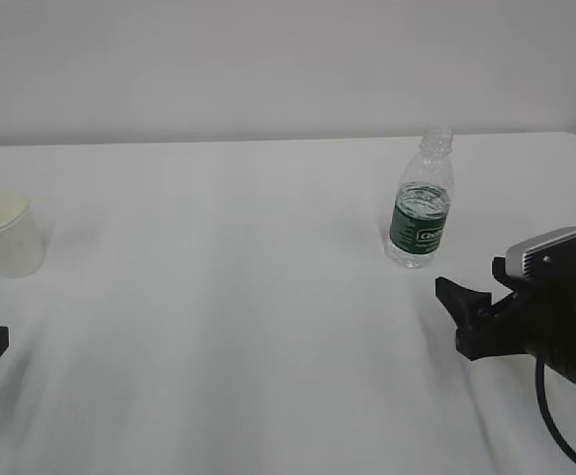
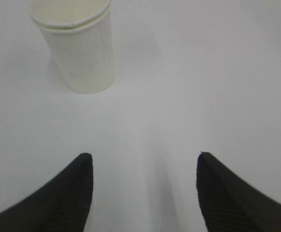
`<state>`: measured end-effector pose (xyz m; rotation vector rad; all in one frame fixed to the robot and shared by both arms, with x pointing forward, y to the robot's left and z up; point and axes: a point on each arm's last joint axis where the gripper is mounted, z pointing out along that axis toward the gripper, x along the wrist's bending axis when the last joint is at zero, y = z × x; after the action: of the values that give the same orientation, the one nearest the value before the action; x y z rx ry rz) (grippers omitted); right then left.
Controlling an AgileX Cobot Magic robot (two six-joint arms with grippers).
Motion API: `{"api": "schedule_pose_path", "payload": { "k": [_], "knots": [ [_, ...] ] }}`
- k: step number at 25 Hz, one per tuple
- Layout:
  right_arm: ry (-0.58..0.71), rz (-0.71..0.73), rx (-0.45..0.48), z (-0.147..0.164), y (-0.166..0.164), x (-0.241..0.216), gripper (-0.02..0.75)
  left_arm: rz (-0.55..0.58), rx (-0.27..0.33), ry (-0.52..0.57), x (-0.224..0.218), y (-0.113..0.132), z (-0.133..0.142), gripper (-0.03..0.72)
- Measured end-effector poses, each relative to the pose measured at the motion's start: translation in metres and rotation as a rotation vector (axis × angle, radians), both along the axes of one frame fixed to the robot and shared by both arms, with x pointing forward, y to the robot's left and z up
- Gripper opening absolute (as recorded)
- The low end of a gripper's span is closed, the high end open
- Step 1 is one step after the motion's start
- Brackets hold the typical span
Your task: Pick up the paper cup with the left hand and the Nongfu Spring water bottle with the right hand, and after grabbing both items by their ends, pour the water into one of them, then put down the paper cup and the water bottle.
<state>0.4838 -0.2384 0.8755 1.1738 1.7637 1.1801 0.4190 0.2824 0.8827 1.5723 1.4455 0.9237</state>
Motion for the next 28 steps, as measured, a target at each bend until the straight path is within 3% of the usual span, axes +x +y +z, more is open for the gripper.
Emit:
{"api": "schedule_pose_path", "payload": {
  "k": [28],
  "knots": [
    [0.011, -0.008, -0.005, -0.018, 0.004, 0.025, 0.593, -0.023, -0.009, -0.032, 0.009, -0.003, 0.004, 0.484]
  ]
}}
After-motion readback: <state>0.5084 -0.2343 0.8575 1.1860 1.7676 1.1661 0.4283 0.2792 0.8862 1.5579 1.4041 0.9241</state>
